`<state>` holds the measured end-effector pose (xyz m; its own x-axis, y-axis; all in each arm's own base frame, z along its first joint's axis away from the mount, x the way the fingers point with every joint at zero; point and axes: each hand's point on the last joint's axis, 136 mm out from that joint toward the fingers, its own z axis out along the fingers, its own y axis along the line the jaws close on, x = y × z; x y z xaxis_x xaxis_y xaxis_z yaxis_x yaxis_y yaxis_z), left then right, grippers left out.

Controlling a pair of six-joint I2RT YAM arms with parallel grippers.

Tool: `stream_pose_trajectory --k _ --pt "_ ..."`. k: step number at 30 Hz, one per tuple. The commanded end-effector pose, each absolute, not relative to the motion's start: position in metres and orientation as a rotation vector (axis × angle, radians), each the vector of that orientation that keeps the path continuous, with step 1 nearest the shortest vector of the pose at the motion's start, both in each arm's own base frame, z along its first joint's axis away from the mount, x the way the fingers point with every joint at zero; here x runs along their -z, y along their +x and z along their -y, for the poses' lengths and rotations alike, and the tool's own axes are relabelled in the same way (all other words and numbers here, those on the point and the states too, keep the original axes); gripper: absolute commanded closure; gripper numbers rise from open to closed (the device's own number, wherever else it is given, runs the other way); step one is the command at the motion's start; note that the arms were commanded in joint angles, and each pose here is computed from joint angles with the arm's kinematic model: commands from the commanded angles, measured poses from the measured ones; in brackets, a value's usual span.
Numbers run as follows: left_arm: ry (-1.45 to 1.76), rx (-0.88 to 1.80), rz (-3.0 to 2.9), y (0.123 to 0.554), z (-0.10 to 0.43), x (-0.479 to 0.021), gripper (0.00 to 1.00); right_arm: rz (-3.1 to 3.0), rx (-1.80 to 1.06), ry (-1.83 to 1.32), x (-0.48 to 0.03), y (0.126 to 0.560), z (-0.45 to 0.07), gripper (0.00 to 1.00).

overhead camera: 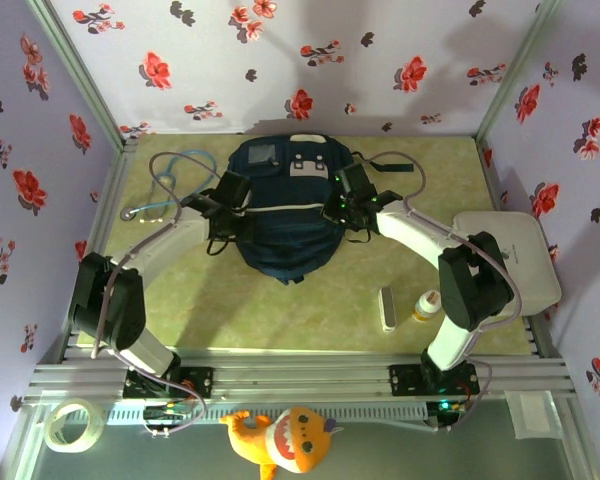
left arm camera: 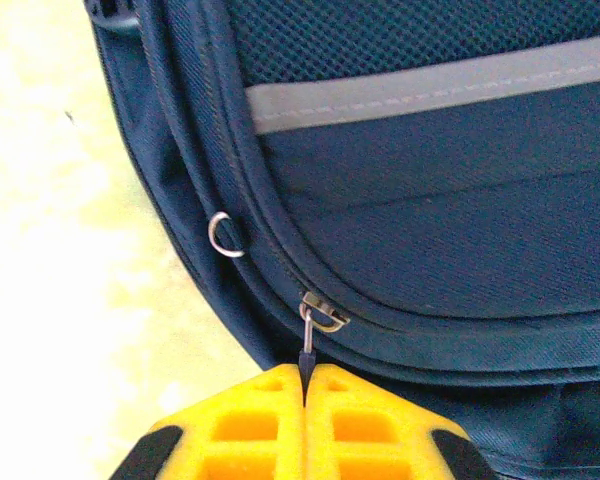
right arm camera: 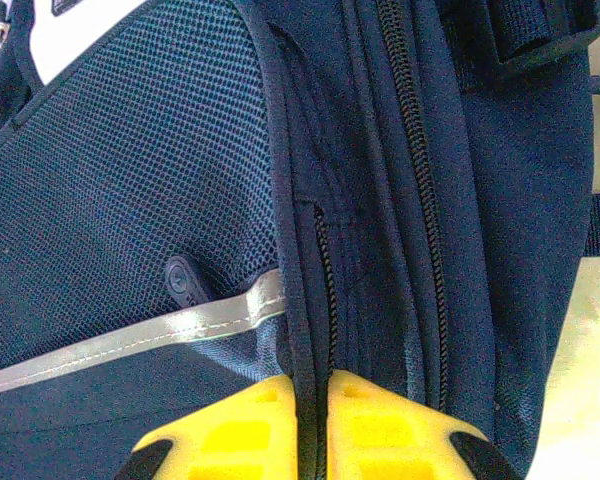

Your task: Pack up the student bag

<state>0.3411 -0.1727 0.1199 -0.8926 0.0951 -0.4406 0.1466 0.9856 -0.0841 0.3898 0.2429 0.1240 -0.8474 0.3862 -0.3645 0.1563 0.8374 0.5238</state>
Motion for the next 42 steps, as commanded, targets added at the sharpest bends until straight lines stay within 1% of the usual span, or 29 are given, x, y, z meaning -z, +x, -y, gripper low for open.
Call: stream_pose_trajectory --k 1,3,4,5,7,9,10,11,13,16,17,20,25,27,34,38,42 --pt "0.19 0.041 -2.678 0.345 0.141 -0.12 1.0 -2.488 -0.579 0.417 -0.134 0.405 -0.222 0.89" --pt "0.181 0.065 -2.661 0.354 0.141 -0.122 1.0 -2.48 -0.611 0.393 -0.14 0.403 -0.225 0.84" --pt "0.185 0.079 -2.652 0.359 0.143 -0.124 1.0 -2.477 -0.627 0.379 -0.143 0.401 -0.227 0.77" --pt "0.191 0.086 -2.647 0.362 0.144 -0.126 0.98 -2.469 -0.639 0.367 -0.149 0.398 -0.226 0.68" --pt "0.202 0.104 -2.639 0.362 0.147 -0.133 0.71 -2.464 -0.632 0.351 -0.157 0.388 -0.22 0.54" --pt "0.208 0.128 -2.618 0.358 0.147 -0.143 0.6 -2.48 -0.585 0.338 -0.16 0.373 -0.208 0.45" --pt "0.212 0.139 -2.601 0.356 0.147 -0.15 0.52 -2.502 -0.544 0.337 -0.157 0.363 -0.199 0.42" --pt "0.214 0.147 -2.582 0.353 0.146 -0.157 0.43 -2.525 -0.489 0.34 -0.153 0.352 -0.187 0.39" --pt "0.209 0.157 -2.547 0.348 0.142 -0.17 0.28 -2.578 -0.347 0.359 -0.14 0.329 -0.162 0.35" --pt "0.18 0.162 -2.478 0.347 0.136 -0.192 0.14 -2.665 -0.073 0.399 -0.118 0.292 -0.117 0.3" --pt "0.157 0.16 -2.453 0.349 0.132 -0.199 0.11 -2.688 0.007 0.415 -0.11 0.28 -0.104 0.29" --pt "0.093 0.176 -2.386 0.356 0.125 -0.216 0.07 -2.747 0.112 0.448 -0.089 0.251 -0.084 0.28" --pt "0.054 0.211 -2.33 0.363 0.124 -0.233 0.04 -2.834 0.057 0.469 -0.064 0.228 -0.087 0.28" --pt "0.08 0.241 -2.318 0.363 0.129 -0.236 0.01 -2.875 0.047 0.468 -0.055 0.22 -0.089 0.28" --pt "0.167 0.336 -2.298 0.366 0.149 -0.24 0.0 -3.001 0.087 0.394 -0.036 0.192 -0.095 0.32" --pt "0.208 0.351 -2.295 0.369 0.158 -0.241 0.0 -3.042 0.134 0.36 -0.027 0.179 -0.091 0.41" --pt "0.267 0.358 -2.295 0.37 0.17 -0.241 0.0 -3.046 0.127 0.329 -0.025 0.181 -0.094 0.58"
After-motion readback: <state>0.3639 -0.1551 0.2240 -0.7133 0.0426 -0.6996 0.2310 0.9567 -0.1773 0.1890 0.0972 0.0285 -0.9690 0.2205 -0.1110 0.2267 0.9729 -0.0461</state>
